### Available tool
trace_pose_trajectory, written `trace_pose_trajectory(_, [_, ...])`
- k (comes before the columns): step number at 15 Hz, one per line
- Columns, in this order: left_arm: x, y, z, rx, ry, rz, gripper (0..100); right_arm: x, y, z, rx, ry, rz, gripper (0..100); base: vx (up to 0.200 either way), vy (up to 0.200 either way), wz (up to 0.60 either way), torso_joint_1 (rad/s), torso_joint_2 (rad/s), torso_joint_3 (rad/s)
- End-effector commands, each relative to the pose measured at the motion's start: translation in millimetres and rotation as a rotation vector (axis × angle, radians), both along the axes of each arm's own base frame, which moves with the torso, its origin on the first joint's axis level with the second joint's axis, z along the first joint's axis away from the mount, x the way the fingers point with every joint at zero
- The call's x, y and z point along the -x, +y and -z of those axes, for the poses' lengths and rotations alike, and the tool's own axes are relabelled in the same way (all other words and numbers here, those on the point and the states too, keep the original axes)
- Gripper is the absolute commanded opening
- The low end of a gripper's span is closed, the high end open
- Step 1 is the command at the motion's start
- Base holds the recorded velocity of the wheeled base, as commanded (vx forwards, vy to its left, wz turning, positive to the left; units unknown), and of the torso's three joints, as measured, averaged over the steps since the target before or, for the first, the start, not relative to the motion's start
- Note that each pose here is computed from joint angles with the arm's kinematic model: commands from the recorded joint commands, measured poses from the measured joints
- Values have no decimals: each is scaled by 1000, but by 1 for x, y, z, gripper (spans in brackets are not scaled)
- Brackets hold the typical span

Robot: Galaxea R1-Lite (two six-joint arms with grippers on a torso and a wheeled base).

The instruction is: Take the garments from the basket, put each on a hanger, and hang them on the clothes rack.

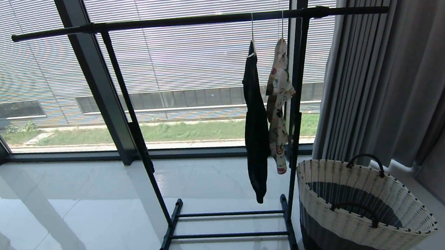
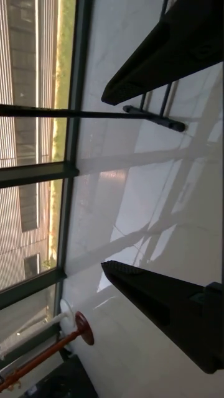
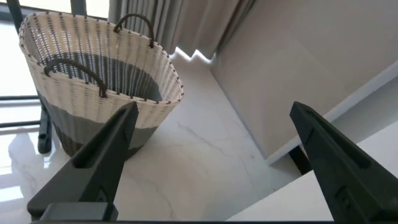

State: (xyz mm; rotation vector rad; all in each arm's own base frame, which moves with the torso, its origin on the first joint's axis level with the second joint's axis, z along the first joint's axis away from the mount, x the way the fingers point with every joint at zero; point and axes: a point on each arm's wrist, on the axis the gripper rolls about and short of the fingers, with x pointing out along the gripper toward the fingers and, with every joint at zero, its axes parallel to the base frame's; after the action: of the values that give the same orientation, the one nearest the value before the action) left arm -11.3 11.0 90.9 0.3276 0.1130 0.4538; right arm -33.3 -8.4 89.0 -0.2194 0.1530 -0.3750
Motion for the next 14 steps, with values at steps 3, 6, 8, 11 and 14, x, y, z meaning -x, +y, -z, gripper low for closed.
trace_pose_trajectory(3, [14, 0, 7, 5, -123, -25, 100, 1, 0, 2, -14, -40, -11, 100, 0, 0, 0, 0, 0, 0])
trace_pose_trajectory(6, [12, -5, 9, 176, -166, 231, 100, -2, 4, 5, -79, -62, -187, 100, 0, 0, 0, 0, 0, 0])
trace_pose_trajectory(8, [12, -10, 12, 314, -147, 416, 100, -4, 7, 6, -156, -84, -329, 100, 0, 0, 0, 0, 0, 0])
trace_pose_trajectory(11, [12, -10, 16, 330, -108, 404, 100, -4, 10, 6, -169, -84, -421, 100, 0, 0, 0, 0, 0, 0])
trace_pose_trajectory(14, [12, -10, 16, 336, -111, 404, 100, -8, 9, 8, -41, -124, -413, 100, 0, 0, 0, 0, 0, 0])
